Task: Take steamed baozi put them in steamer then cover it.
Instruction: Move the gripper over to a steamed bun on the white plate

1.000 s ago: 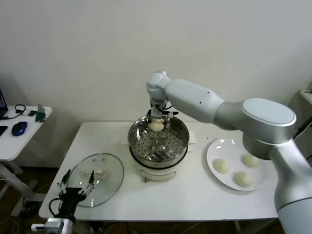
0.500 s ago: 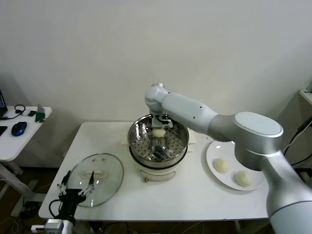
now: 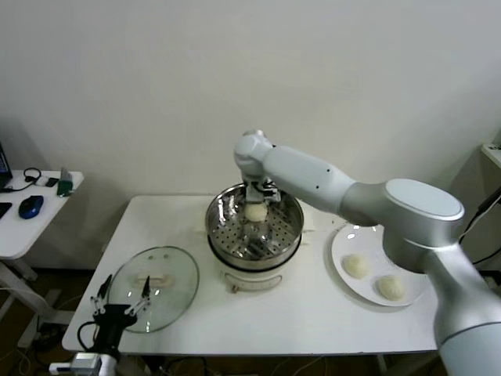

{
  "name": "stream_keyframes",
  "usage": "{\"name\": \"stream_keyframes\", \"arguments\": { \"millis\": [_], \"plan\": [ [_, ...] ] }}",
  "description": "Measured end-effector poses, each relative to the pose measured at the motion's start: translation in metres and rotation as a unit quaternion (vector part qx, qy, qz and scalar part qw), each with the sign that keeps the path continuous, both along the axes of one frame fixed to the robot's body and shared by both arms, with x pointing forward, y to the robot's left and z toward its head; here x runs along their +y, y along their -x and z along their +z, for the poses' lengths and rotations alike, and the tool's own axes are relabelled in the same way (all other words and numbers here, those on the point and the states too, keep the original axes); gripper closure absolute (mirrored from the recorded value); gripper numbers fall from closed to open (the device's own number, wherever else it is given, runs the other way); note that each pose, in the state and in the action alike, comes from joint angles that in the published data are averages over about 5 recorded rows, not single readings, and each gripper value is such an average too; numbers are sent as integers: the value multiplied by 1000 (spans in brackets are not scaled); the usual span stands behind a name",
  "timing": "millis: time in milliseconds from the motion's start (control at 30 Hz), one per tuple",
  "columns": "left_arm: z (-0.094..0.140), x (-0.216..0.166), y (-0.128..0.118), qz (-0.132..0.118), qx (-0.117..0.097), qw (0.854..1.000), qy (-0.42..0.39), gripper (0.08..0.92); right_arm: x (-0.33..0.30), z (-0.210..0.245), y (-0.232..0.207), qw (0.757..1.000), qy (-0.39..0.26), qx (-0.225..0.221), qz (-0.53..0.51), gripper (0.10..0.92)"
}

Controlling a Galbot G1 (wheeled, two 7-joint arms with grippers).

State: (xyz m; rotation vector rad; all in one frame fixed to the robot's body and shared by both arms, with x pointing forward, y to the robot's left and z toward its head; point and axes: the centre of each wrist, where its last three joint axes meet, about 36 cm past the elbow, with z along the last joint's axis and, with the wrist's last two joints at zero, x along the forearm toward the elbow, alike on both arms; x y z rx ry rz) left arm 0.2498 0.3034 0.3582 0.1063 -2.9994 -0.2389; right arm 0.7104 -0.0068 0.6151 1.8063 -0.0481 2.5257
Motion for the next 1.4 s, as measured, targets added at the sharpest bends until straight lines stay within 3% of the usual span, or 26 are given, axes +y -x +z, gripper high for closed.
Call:
{"name": "stream_keyframes", "arguments": {
  "millis": [300, 467, 600, 733, 1000, 1200, 1400],
  "plan": [
    [3, -3, -3, -4, -2, 1000, -3, 177, -73, 67, -3, 995, -57, 9, -80, 200],
    [5, -5, -3, -6, -3, 1000, -4, 177, -148, 88, -1, 972, -134, 26, -192, 200],
    [4, -6, -5, -9, -4, 1000, -2, 177, -216, 86, 11, 932, -191, 39, -306, 200],
    [4, -9, -7, -13, -5, 1000, 0, 177, -278, 74, 29, 875, -230, 53, -423, 200],
    [8, -11, -8, -16, -5, 1000, -3, 177, -359, 12, 63, 766, -243, 92, -588, 200],
    [8, -12, -5, -15, -2, 1000, -6, 177, -380, -41, 77, 723, -229, 116, -642, 200],
    [7, -14, -3, -12, 0, 1000, -6, 177, -388, -85, 81, 706, -210, 123, -665, 200]
  ]
}}
